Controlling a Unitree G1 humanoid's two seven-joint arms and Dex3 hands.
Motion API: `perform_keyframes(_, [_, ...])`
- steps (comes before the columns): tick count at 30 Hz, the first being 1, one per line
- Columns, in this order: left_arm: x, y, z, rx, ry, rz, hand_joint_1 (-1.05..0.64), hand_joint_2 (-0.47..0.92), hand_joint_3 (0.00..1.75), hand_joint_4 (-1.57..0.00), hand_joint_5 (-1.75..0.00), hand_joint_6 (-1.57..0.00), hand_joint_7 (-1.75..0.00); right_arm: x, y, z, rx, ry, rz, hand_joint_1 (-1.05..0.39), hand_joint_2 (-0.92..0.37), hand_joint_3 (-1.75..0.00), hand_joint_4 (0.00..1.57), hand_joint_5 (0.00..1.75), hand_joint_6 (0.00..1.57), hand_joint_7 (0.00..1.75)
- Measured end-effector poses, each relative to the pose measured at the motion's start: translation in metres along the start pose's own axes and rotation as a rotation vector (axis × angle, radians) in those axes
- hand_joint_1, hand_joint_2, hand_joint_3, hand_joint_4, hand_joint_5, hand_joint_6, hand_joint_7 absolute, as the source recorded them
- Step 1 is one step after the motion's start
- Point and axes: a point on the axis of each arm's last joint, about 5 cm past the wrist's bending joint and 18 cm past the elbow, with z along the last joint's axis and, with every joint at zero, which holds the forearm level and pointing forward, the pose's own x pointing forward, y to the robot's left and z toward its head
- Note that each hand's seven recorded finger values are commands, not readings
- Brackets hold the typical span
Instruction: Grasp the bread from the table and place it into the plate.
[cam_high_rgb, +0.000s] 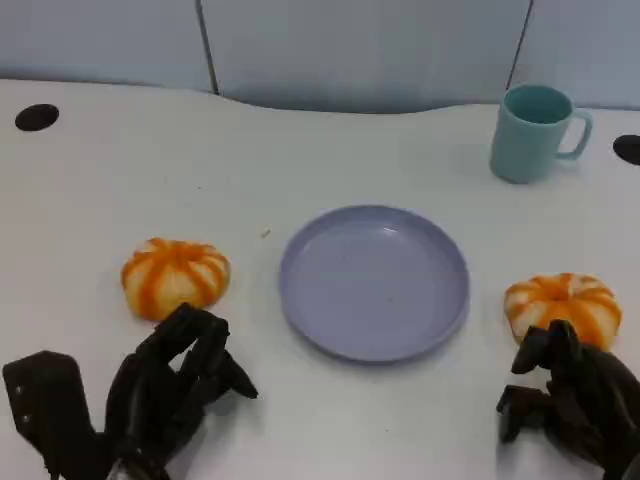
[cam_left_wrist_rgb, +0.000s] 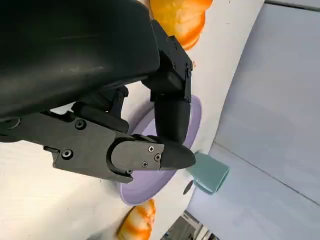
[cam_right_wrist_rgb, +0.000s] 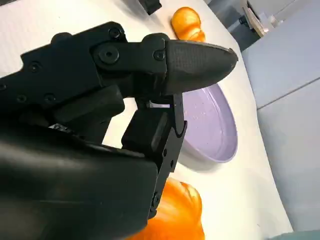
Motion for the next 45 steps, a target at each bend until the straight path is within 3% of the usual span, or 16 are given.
perform_keyframes(9, [0.000, 0.001, 0.000, 0.000, 0.003, 0.003, -0.54, 0.92, 0.29, -0.73, -1.75, -0.46, -1.72, 0.000, -0.0010, -0.001, -0.001, -0.007, 0.011, -0.45, -0.92, -0.45, 1.36, 1.10, 1.18, 1.07])
perform_keyframes(12, [0.000, 0.001, 0.000, 0.000, 0.004, 0.003, -0.61, 0.92, 0.25, -0.71, -1.75, -0.46, -1.68, 0.000, -0.0010, -0.001, -0.003, -0.009, 0.011, -0.44, -0.92, -0.47, 1.35, 1.10, 1.18, 1.07])
perform_keyframes(18, [-0.002, 0.003, -0.001, 0.018, -0.042, -0.019, -0.64, 0.92, 0.24, -0.69, -1.75, -0.45, -1.65, 0.000, -0.0007, -0.001, -0.006, -0.010, 0.013, -0.44, -0.92, -0.48, 1.33, 1.11, 1.17, 1.08])
perform_keyframes(19, [-0.002, 0.003, -0.001, 0.019, -0.043, -0.018, -0.64, 0.92, 0.24, -0.62, -1.66, -0.41, -1.53, 0.000, -0.0007, -0.001, -0.006, -0.010, 0.013, -0.44, -0.92, -0.48, 1.33, 1.11, 1.17, 1.08])
perform_keyframes(22, [-0.003, 0.004, -0.001, 0.120, -0.089, -0.023, -0.63, 0.92, 0.26, -0.31, -1.05, -0.47, -0.49, 0.000, -0.0004, -0.001, -0.006, -0.012, 0.016, -0.44, -0.92, -0.48, 1.33, 1.12, 1.17, 1.08])
perform_keyframes(23, [-0.003, 0.004, 0.001, 0.194, -0.123, -0.030, -0.62, 0.92, 0.24, -0.26, -0.94, -0.50, -0.32, 0.001, -0.0001, -0.001, -0.005, -0.013, 0.019, -0.44, -0.92, -0.48, 1.33, 1.12, 1.17, 1.08])
perform_keyframes(25, [-0.003, 0.004, 0.005, 0.371, -0.189, -0.038, -0.58, 0.92, 0.19, -0.18, -0.80, -0.50, -0.15, 0.001, 0.0003, -0.001, -0.005, -0.014, 0.021, -0.45, -0.92, -0.45, 1.34, 1.11, 1.18, 1.08])
perform_keyframes(30, [0.002, 0.004, 0.026, 0.844, -0.390, -0.066, -0.59, 0.92, 0.12, -0.06, -0.59, -0.39, -0.02, 0.002, 0.0016, -0.001, 0.000, -0.014, 0.008, -0.46, -0.92, -0.44, 1.36, 1.09, 1.19, 1.06])
perform_keyframes(35, [0.009, 0.005, 0.044, 1.246, -0.492, -0.079, -0.63, 0.92, 0.05, -0.02, -0.35, -0.26, 0.00, 0.003, 0.0021, -0.001, 0.002, -0.014, 0.007, -0.45, -0.92, -0.45, 1.36, 1.09, 1.19, 1.07])
perform_keyframes(39, [0.016, 0.002, 0.055, 1.489, -0.501, -0.082, -0.67, 0.92, 0.02, 0.00, -0.17, -0.16, -0.01, 0.003, 0.0023, -0.001, 0.005, -0.016, 0.008, -0.45, -0.92, -0.47, 1.35, 1.10, 1.18, 1.07])
perform_keyframes(45, [0.026, -0.001, 0.069, 1.765, -0.465, -0.022, -0.71, 0.92, 0.03, -0.03, -0.15, -0.17, -0.01, 0.004, 0.0032, 0.000, 0.010, -0.009, 0.011, -0.44, -0.92, -0.48, 1.35, 1.10, 1.18, 1.08])
